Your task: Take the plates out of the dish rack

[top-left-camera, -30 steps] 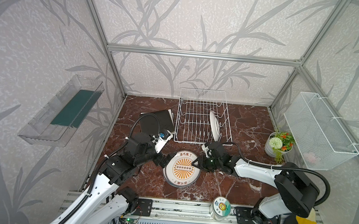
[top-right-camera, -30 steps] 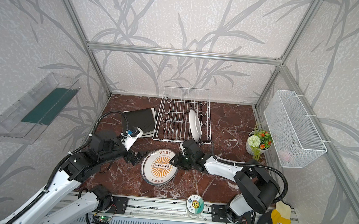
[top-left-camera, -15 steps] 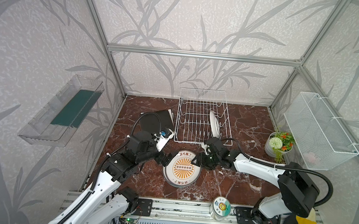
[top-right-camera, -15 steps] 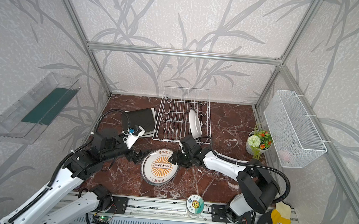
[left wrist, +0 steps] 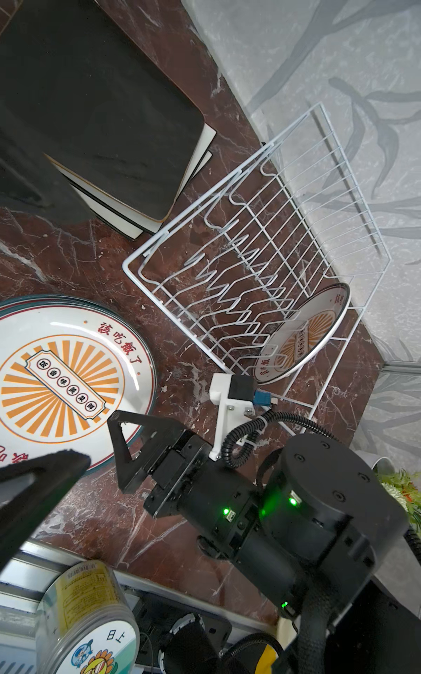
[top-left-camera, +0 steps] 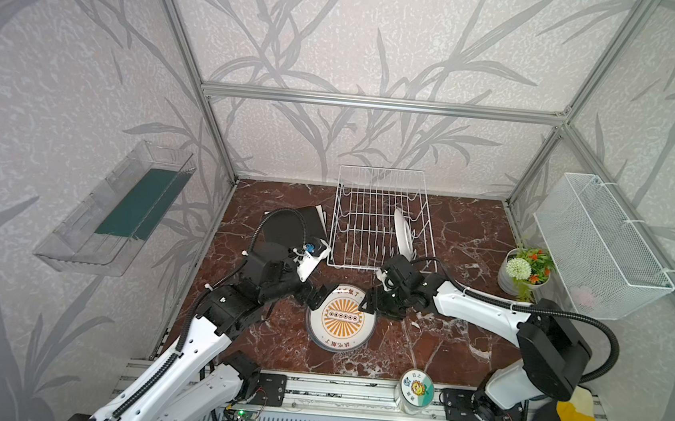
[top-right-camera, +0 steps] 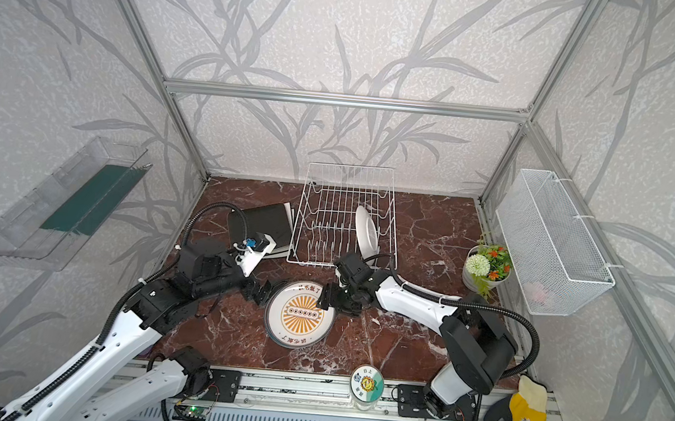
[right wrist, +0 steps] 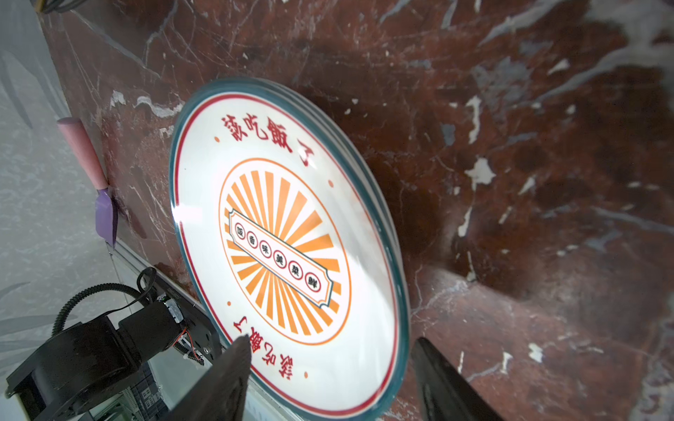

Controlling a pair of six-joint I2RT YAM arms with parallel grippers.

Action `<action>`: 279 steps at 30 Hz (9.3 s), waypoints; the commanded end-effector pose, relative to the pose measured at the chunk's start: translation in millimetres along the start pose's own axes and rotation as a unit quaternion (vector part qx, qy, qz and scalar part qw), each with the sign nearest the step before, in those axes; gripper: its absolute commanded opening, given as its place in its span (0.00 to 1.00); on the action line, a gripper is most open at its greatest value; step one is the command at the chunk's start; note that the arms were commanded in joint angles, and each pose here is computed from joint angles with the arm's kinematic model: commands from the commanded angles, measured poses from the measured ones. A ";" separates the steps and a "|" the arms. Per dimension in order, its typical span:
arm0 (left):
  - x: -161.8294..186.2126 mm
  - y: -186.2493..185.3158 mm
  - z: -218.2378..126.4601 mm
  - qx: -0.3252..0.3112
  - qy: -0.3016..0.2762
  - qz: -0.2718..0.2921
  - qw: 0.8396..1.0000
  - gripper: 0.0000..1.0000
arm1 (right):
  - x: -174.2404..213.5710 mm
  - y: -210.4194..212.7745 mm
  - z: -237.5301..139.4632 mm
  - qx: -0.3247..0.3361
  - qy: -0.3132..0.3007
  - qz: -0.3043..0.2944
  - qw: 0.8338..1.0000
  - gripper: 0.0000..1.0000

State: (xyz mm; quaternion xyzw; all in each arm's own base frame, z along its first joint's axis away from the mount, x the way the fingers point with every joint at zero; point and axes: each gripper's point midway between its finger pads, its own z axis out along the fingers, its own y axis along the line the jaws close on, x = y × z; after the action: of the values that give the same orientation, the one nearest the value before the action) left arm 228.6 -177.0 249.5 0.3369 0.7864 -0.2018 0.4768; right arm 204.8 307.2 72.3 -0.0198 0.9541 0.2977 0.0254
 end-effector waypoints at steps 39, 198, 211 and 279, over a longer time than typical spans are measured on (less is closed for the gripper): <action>-114.5 38.0 133.2 0.045 0.038 -0.293 0.954 0.99 | -87.0 -73.7 -239.5 0.193 -0.387 -0.148 0.889 0.99; -215.5 -7.9 138.2 0.066 0.070 -0.235 0.967 0.00 | -111.3 -91.7 -277.1 0.150 -0.427 -0.042 0.891 0.99; -177.4 4.7 94.8 -0.008 -0.006 0.044 0.999 0.00 | -118.4 -47.8 -276.7 0.057 -0.395 -0.056 0.915 0.99; -62.4 -19.0 118.3 -0.143 0.070 0.556 0.816 0.00 | -142.3 24.8 -178.1 -0.103 -0.222 0.024 0.969 0.56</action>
State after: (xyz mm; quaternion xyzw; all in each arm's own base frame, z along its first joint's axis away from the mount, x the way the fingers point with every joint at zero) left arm 302.2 -282.1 214.8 0.6816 0.5422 0.2117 0.4433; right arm 338.3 224.2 236.8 0.0693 0.8910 0.3829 0.2339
